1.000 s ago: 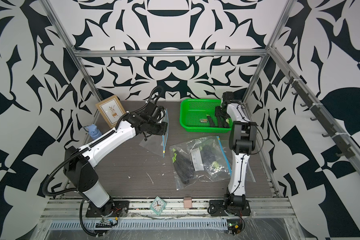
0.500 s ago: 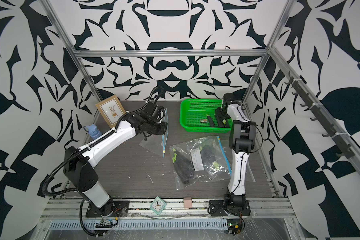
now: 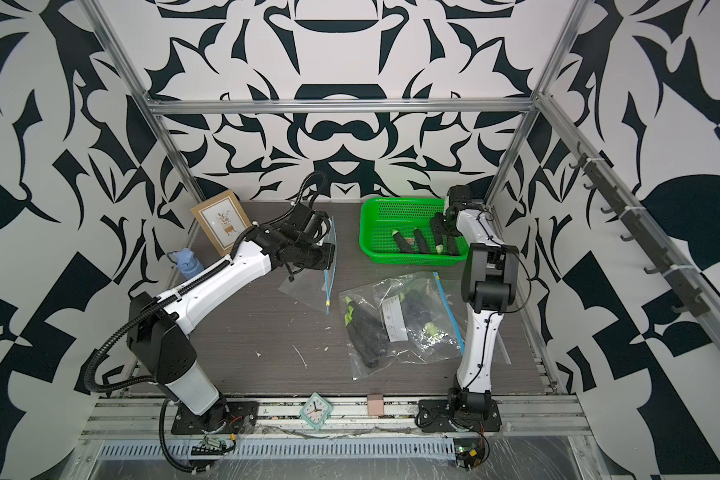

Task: Place the eggplant in a zip-top bag and seal the zipper
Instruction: Pick up the eggplant from the basket.

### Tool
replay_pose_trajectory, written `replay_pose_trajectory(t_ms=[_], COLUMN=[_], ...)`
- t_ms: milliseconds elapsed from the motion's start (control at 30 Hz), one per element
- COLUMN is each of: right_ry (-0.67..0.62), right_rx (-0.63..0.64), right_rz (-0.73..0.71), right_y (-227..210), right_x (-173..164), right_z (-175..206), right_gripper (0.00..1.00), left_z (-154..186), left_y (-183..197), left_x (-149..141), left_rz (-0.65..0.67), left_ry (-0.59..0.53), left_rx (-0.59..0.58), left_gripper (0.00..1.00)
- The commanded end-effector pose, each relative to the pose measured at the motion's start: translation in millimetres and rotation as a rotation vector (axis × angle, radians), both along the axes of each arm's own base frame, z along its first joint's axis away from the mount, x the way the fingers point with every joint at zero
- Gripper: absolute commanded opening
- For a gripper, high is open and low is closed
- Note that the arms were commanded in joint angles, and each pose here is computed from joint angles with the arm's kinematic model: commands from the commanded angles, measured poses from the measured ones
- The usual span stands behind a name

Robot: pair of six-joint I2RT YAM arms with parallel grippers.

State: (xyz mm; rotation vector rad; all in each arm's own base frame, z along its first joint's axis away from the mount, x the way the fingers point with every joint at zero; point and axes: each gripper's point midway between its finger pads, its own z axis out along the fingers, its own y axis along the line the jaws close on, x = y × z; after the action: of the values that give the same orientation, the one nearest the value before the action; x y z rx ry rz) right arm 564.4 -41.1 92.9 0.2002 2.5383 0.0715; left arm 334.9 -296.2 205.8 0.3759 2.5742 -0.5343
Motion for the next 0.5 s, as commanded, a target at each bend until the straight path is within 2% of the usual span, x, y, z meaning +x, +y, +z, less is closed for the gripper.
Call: replay_pose_trajectory(t_ms=[0, 467], right_ry=[-0.034, 0.055], right_rx=[0.022, 0.075], right_rz=[-0.002, -0.011], right_y=[2, 9], right_x=[1, -1], right_z=[12, -36], right_gripper=[0.41, 0.43], left_z=[8, 9], left_y=[1, -1], left_x=[-2, 0], left_rz=[0.007, 0.008], left_ry=[-0.009, -0.013], left_rx=[-0.017, -0.025], left_gripper=[0.00, 0.00])
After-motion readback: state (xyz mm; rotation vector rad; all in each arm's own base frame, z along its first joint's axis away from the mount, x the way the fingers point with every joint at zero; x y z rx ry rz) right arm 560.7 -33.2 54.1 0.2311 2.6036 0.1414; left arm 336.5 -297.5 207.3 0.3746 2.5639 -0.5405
